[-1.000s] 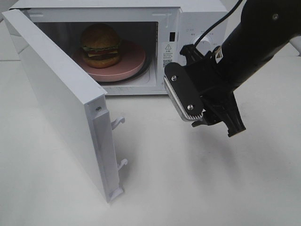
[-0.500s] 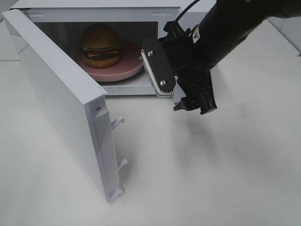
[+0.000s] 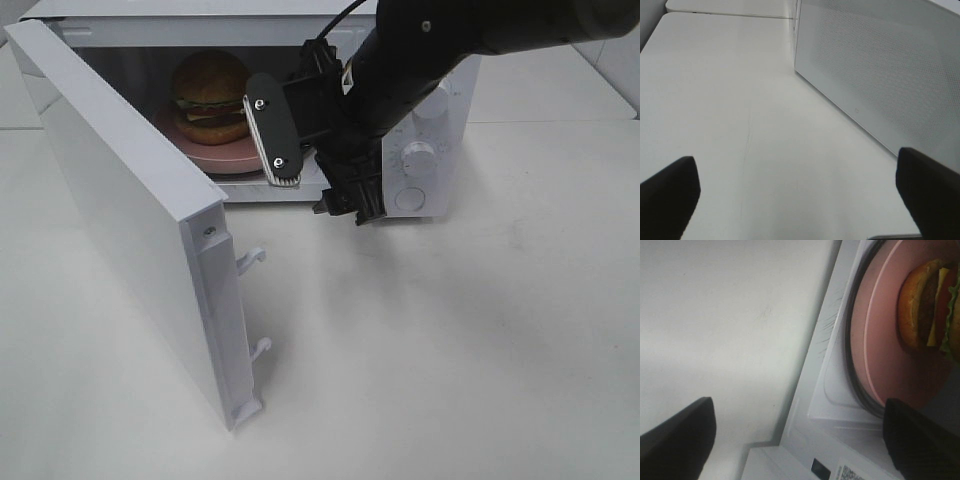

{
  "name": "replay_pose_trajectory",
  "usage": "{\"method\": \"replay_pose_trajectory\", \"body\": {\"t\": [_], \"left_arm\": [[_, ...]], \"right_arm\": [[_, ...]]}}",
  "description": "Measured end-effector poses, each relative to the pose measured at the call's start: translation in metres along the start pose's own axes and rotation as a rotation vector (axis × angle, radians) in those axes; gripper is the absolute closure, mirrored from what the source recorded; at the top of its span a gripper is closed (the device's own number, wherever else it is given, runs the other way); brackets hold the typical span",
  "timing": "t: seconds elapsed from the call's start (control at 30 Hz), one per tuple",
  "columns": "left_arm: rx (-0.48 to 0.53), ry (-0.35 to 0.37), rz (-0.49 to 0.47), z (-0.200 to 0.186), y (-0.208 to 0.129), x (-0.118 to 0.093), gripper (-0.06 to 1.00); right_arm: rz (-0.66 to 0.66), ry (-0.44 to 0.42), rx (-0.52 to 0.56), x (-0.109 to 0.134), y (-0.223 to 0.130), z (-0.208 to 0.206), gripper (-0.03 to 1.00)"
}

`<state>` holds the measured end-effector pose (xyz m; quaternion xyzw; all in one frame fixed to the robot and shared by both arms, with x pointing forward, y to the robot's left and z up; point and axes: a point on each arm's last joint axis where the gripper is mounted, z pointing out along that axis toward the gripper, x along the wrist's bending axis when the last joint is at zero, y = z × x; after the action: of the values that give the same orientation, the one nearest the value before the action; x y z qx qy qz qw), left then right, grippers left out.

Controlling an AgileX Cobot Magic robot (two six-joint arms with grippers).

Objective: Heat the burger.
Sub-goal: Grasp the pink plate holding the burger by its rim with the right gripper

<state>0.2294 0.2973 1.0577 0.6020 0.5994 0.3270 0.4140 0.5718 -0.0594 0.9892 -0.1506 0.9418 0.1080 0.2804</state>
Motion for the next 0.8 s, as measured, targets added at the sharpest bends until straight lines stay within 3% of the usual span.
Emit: {"method": "replay_pose_trajectory", "body": {"t": [0.8], "left_arm": [[0.0,0.0,0.0,0.0,0.0,0.0,-0.04]], "right_arm": [[0.061,-0.051,-0.017,-0.033,0.026,0.072,0.14]]}}
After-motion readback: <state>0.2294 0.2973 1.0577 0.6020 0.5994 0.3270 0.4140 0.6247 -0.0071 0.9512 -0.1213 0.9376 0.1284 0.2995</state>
